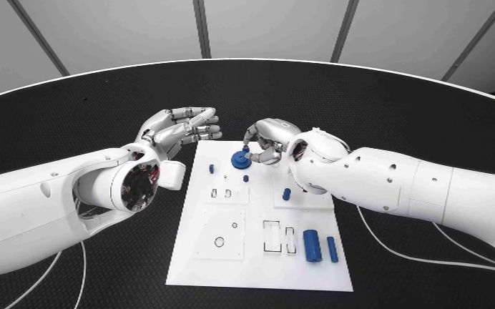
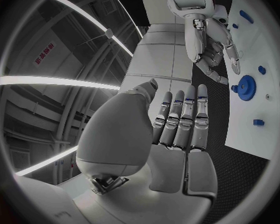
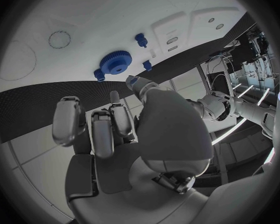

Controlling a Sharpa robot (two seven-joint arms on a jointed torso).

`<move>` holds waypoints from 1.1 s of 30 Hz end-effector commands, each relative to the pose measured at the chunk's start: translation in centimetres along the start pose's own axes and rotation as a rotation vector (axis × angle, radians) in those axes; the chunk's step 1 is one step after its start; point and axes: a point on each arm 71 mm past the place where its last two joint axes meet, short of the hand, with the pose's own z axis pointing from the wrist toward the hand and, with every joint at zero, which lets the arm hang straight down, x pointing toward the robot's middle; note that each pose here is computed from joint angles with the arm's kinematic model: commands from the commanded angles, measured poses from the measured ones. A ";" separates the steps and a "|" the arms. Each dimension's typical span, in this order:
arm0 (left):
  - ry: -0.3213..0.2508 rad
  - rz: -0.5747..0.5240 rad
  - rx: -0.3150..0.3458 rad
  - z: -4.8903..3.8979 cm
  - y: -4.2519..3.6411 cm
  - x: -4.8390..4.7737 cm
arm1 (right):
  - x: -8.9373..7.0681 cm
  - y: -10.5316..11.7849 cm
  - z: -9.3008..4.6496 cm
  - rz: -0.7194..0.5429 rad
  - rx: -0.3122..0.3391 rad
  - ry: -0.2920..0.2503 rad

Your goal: Assemble the parts on the task board

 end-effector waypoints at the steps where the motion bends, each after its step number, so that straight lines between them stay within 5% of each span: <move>1: -0.004 0.001 0.000 0.04 0.00 -0.19 | -0.8 -1.5 -1.6 0.056 0.011 -0.026; 10: -0.007 0.003 -0.001 0.42 0.10 -0.57 | -3.4 -7.8 -7.4 0.217 0.063 -0.059; 19: -0.001 0.002 -0.003 0.87 0.25 -0.56 | -4.3 -13.6 -11.7 0.228 0.136 -0.076; 33: 0.003 0.001 -0.004 0.96 0.30 -0.52 | -3.6 -17.2 -13.5 0.211 0.224 -0.051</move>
